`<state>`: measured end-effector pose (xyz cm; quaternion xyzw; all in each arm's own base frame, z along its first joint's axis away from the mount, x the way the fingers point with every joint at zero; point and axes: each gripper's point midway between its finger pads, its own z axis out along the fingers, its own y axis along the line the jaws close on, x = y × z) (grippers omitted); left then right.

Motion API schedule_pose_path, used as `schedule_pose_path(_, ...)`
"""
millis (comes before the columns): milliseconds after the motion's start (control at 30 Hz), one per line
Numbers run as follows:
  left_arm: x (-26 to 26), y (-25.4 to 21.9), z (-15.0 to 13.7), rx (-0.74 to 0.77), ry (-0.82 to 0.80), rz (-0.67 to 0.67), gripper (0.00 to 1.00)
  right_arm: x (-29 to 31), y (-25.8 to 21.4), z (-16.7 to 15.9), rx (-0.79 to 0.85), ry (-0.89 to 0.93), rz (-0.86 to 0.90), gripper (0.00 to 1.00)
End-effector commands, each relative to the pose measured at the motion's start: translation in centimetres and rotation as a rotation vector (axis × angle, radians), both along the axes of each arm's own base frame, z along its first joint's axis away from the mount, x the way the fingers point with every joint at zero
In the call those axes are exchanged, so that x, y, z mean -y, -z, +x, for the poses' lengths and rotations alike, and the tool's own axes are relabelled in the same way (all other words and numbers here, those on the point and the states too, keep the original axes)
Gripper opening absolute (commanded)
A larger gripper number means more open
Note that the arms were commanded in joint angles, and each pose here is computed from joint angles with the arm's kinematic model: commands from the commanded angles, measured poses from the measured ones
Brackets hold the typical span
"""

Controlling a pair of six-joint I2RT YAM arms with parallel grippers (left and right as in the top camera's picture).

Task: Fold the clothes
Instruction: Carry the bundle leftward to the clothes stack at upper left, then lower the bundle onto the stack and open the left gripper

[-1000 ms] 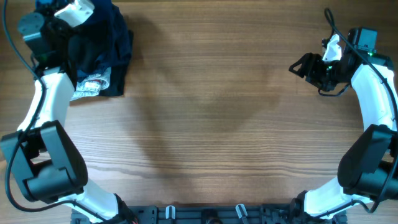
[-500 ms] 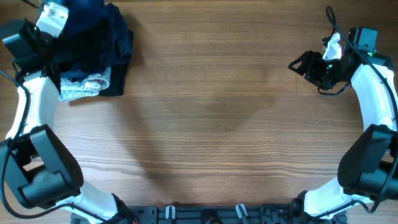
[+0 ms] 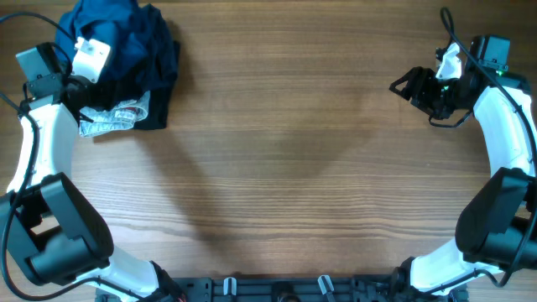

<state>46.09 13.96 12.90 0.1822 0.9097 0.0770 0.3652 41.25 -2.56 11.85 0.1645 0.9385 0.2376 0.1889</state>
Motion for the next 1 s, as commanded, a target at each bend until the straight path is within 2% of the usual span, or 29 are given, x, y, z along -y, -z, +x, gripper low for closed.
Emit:
schedule_pose_path(0, 0.2, -2.8, 0.2, 0.076, -0.095, -0.100, 1.00, -0.3, -0.6, 0.6, 0.019, -0.005, 0.017, 0.71)
schedule_pose_path(100, 1.7, -6.6, 0.0, 0.162, -0.101, -0.210, 1.00, -0.3, -0.6, 0.6, 0.020, -0.006, 0.017, 0.71)
schedule_pose_path(267, 5.0, -12.8, -2.3, 0.229, -0.213, -0.557, 1.00, -0.3, -0.6, 0.6, 0.021, -0.006, 0.016, 0.71)
schedule_pose_path(400, 7.9, -15.1, -3.5, 0.225, -0.124, -0.701, 1.00, -0.3, -0.6, 0.7, 0.023, -0.006, 0.016, 0.71)
schedule_pose_path(533, 7.3, -16.1, -2.2, 0.283, -0.142, -0.733, 1.00, -0.3, -0.6, 0.7, 0.024, -0.006, 0.015, 0.71)
schedule_pose_path(667, 4.6, -16.9, 2.0, 0.439, -0.291, -0.757, 0.97, -0.5, -0.6, 0.7, 0.024, -0.011, 0.019, 0.71)
schedule_pose_path(700, 4.1, -16.7, 3.2, 0.478, -0.327, -0.754, 0.94, -0.7, -0.7, 0.7, 0.024, -0.015, 0.023, 0.71)
schedule_pose_path(833, 3.8, -14.6, 7.8, 0.597, -0.370, -0.706, 0.65, -1.1, -0.6, 0.6, 0.021, -0.025, 0.023, 0.71)
schedule_pose_path(867, 4.4, -14.0, 9.0, 0.623, -0.351, -0.703, 0.56, -1.1, -0.6, 0.6, 0.021, -0.026, 0.023, 0.71)
schedule_pose_path(900, 5.2, -13.0, 10.2, 0.642, -0.326, -0.704, 0.36, -1.1, -0.6, 0.6, 0.021, -0.026, 0.023, 0.71)
schedule_pose_path(967, 6.2, -10.5, 11.4, 0.624, -0.327, -0.702, 0.29, -1.1, -0.6, 0.6, 0.019, -0.026, 0.024, 0.71)
